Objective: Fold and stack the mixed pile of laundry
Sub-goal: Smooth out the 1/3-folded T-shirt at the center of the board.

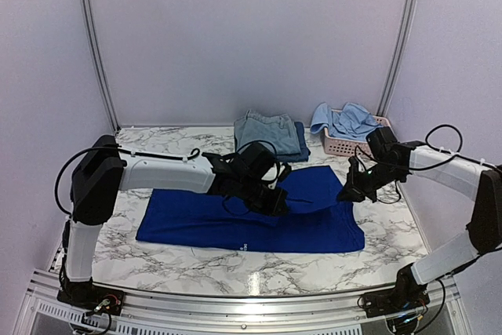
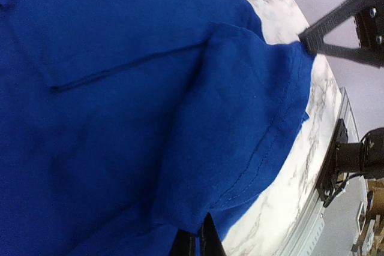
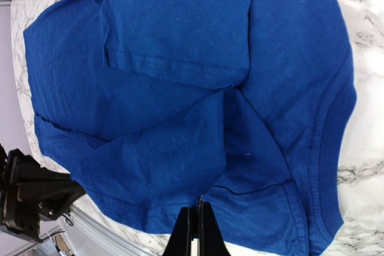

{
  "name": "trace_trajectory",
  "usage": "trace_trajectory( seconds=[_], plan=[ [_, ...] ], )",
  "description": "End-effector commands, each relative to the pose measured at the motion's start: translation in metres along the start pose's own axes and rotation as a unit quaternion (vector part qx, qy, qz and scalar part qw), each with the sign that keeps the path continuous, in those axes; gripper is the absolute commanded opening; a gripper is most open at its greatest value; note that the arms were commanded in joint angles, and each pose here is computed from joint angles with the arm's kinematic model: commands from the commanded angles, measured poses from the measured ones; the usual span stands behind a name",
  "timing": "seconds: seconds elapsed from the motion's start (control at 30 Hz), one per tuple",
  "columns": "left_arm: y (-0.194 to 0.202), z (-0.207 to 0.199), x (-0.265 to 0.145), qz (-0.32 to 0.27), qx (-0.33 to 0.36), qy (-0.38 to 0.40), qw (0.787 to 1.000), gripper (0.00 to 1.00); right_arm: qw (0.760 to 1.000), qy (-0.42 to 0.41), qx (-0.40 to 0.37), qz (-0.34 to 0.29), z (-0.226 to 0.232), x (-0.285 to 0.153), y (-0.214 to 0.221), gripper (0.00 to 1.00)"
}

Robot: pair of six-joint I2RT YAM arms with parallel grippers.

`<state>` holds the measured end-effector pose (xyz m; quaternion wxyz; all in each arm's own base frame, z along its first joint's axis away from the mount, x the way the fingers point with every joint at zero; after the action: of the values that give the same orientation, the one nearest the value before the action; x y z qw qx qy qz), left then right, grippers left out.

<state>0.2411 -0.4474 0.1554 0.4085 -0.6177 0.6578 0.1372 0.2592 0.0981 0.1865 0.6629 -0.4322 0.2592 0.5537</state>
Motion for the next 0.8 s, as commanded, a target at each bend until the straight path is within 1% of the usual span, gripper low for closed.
trace_trajectory(
  seconds=[0.0, 0.1, 0.17, 0.2, 0.27, 0.3, 0.33, 0.37, 0.4, 0.43, 0.5, 0.6, 0.77],
  plan=[
    [-0.018, 0.017, -0.005, -0.002, -0.035, 0.003, 0.999, 0.00, 0.999, -0.020, -0.008, -0.034, 0.008, 0.006, -0.030, 0.00],
    [-0.026, 0.034, -0.002, -0.006, -0.060, -0.006, 0.998, 0.01, 0.999, -0.025, -0.013, -0.046, 0.010, 0.012, -0.046, 0.00],
    [-0.030, 0.045, -0.002, -0.011, -0.076, -0.015, 0.997, 0.06, 0.998, -0.038, -0.017, -0.053, 0.012, 0.016, -0.057, 0.02],
    [-0.032, 0.051, -0.004, -0.018, -0.085, -0.023, 0.996, 0.11, 0.997, -0.044, -0.019, -0.056, 0.014, 0.017, -0.062, 0.04],
    [-0.038, 0.066, -0.012, -0.041, -0.107, -0.046, 0.992, 0.20, 0.996, -0.053, -0.023, -0.066, 0.018, 0.017, -0.072, 0.15],
    [-0.042, 0.075, -0.019, -0.060, -0.121, -0.062, 0.989, 0.27, 0.996, -0.053, -0.026, -0.070, 0.019, 0.015, -0.075, 0.22],
    [-0.046, 0.084, -0.027, -0.077, -0.137, -0.077, 0.985, 0.37, 0.996, -0.051, -0.030, -0.073, 0.021, 0.012, -0.077, 0.30],
    [-0.048, 0.094, -0.036, -0.090, -0.152, -0.088, 0.980, 0.46, 0.996, -0.048, -0.035, -0.073, 0.022, 0.009, -0.077, 0.35],
    [-0.050, 0.101, -0.046, -0.103, -0.162, -0.092, 0.977, 0.53, 0.996, -0.042, -0.038, -0.073, 0.022, 0.005, -0.076, 0.37],
    [-0.051, 0.106, -0.056, -0.113, -0.168, -0.096, 0.975, 0.56, 0.996, -0.037, -0.044, -0.072, 0.023, 0.001, -0.073, 0.38],
    [-0.050, 0.110, -0.080, -0.135, -0.168, -0.098, 0.972, 0.59, 0.996, -0.031, -0.051, -0.064, 0.022, -0.004, -0.062, 0.39],
    [-0.034, 0.120, -0.107, -0.138, -0.166, -0.106, 0.971, 0.66, 0.996, -0.051, -0.052, -0.044, 0.022, -0.004, -0.037, 0.39],
    [0.006, 0.135, -0.143, -0.117, -0.180, -0.105, 0.971, 0.66, 0.996, -0.059, -0.059, 0.013, 0.029, 0.018, 0.010, 0.37]
  ],
)
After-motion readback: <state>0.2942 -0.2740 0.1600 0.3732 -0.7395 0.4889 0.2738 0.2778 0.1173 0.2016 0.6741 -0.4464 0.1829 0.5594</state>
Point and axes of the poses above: each gripper's point midway between its finger pads, its own x axis out along the fingers, its own z axis along the line the jaws close on, y = z × x, the point moved 9 cm from there along -x, back along the fingers, and after that the axes turned 15 degrees about -x, right-handed, at the moved point
